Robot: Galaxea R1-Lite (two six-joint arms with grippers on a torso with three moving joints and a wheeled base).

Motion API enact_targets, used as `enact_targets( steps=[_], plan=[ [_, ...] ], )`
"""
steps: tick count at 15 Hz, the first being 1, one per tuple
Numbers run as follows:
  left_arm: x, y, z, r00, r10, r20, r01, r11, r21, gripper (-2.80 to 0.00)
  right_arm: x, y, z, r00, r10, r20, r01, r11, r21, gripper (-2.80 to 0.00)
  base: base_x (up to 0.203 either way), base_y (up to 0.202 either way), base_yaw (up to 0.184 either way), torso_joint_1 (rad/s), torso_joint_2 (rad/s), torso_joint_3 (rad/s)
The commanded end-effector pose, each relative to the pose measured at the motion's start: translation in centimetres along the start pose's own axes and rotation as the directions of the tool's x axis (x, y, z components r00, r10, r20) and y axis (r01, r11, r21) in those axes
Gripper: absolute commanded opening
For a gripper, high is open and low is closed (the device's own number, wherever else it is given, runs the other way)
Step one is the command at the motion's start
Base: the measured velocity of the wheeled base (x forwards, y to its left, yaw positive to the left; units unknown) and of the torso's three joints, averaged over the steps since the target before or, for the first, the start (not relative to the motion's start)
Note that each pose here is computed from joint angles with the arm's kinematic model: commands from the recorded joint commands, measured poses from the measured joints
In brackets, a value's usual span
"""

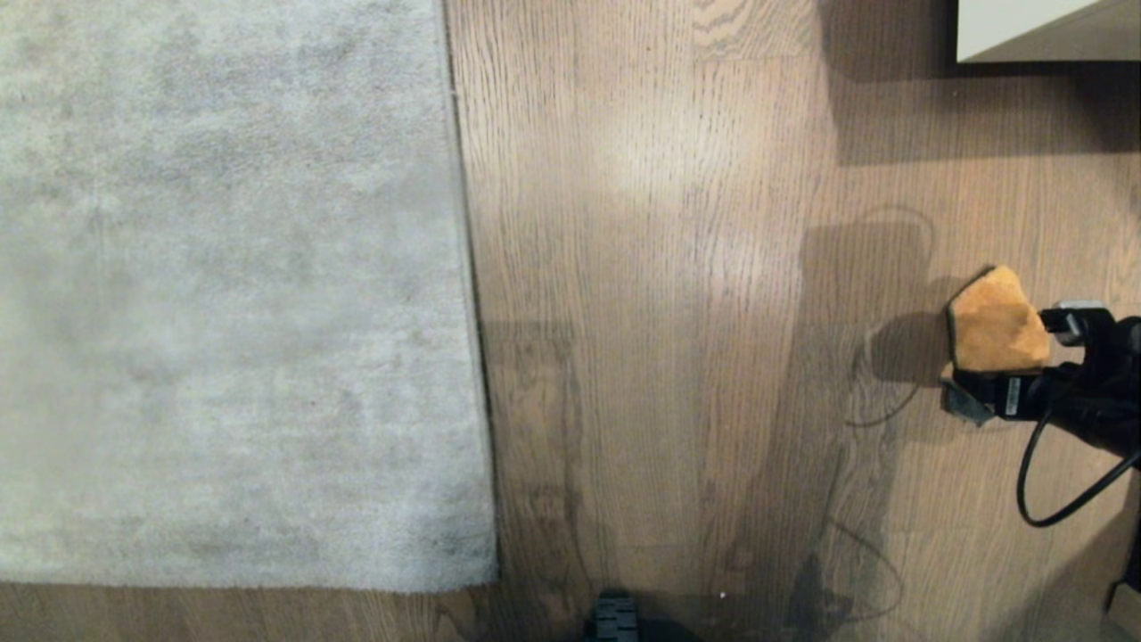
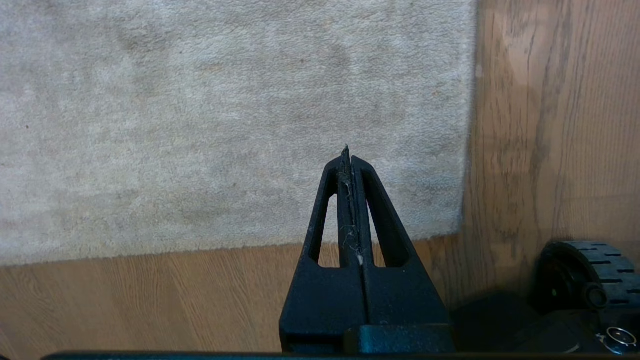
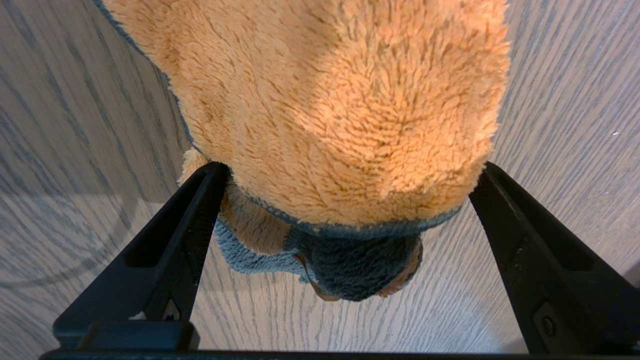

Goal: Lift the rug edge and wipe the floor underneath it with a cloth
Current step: Pick up the rag

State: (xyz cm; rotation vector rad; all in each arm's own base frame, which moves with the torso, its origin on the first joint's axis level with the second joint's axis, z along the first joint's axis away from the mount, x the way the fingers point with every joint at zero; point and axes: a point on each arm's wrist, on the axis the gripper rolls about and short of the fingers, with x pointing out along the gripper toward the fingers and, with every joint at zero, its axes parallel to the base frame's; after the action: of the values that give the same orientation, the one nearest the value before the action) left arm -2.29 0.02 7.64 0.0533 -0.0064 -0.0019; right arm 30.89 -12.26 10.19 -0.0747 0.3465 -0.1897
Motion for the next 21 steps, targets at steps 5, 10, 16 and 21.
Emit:
enact_targets(
  steps=[5, 10, 16, 21],
  plan=[
    [0.0, 0.0, 0.0, 1.0, 0.001, 0.001, -0.001, 1.0, 0.0, -2.8, 0.7, 0.0, 0.3, 0.999, 0.0, 0.038, 0.001, 1.0, -0.008, -2.8, 0.0, 0.0, 0.0, 0.0, 0.0, 0.0],
    [0.0, 0.0, 0.0, 1.0, 0.001, 0.001, -0.001, 1.0, 0.0, -2.8, 0.1, 0.1, 1.0, 0.998, -0.001, 0.07, 0.002, 1.0, -0.015, -2.8, 0.0, 0.0, 0.0, 0.0, 0.0, 0.0],
    [0.0, 0.0, 0.0, 1.0, 0.001, 0.0, -0.001, 1.0, 0.0, -2.8, -1.5, 0.5, 2.2, 0.994, 0.004, 0.106, -0.001, 1.0, -0.024, -2.8, 0.0, 0.0, 0.0, 0.0, 0.0, 0.0],
    [0.0, 0.0, 0.0, 1.0, 0.0, -0.002, 0.0, 1.0, 0.0, -2.8, -3.7, 0.6, 3.6, 0.988, -0.002, 0.154, 0.007, 1.0, -0.03, -2.8, 0.0, 0.0, 0.0, 0.0, 0.0, 0.0]
  ],
)
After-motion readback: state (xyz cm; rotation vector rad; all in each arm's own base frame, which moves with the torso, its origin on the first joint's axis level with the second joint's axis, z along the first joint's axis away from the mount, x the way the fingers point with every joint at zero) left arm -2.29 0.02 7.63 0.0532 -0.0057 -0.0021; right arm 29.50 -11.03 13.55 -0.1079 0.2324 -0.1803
